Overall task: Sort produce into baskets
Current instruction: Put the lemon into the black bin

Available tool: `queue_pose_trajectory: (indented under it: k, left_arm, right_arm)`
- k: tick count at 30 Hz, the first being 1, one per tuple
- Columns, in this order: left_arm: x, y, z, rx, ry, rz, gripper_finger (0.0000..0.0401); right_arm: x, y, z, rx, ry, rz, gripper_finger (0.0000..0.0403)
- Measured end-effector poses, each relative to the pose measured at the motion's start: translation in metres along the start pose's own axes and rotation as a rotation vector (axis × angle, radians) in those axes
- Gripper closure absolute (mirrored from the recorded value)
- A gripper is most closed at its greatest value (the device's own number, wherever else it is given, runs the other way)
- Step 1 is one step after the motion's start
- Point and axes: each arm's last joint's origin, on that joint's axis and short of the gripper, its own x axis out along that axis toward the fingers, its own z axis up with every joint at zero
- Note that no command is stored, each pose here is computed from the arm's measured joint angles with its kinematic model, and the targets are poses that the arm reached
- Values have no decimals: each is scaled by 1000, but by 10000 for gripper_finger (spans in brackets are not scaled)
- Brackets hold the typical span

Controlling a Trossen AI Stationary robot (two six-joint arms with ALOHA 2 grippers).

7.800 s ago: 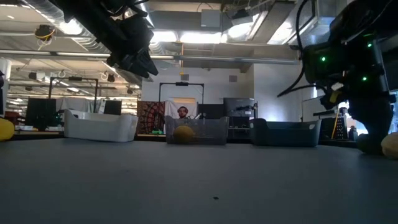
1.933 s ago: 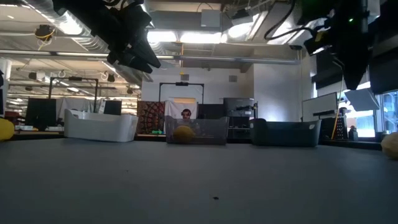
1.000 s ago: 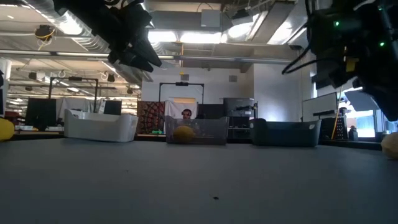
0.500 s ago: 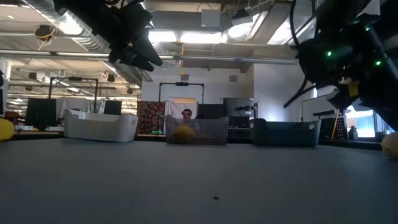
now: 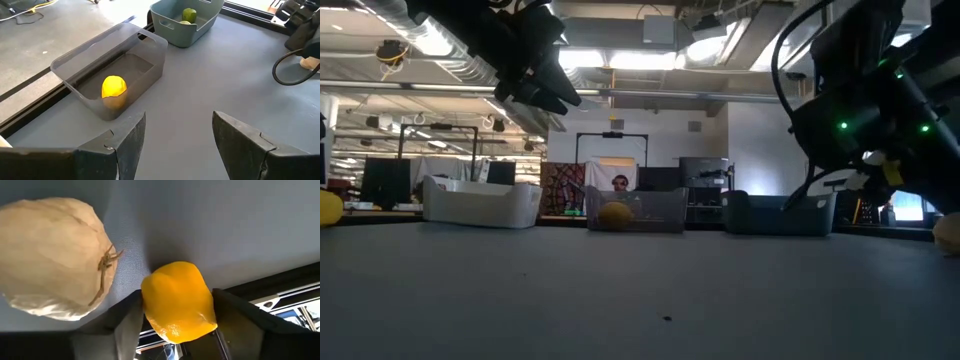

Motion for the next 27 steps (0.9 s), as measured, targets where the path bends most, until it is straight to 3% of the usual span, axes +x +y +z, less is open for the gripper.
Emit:
queue_pose_trajectory:
  k: [5,8,18,27]
  left_arm:
    - [0,0,0,6,0,0,176]
    - [0,0,0,6,-1,0,176]
    - [0,0,0,4,0,-2,176]
    - [-3,-8,1,40,-29,-42,176]
  right_arm:
    - [0,0,0,-13,6,1,254]
    - [-1,0,0,-22,6,1,274]
    - [-31,-3,-7,-24,-87,-4,258]
    - [-79,-12,-28,-2,-377,-3,258]
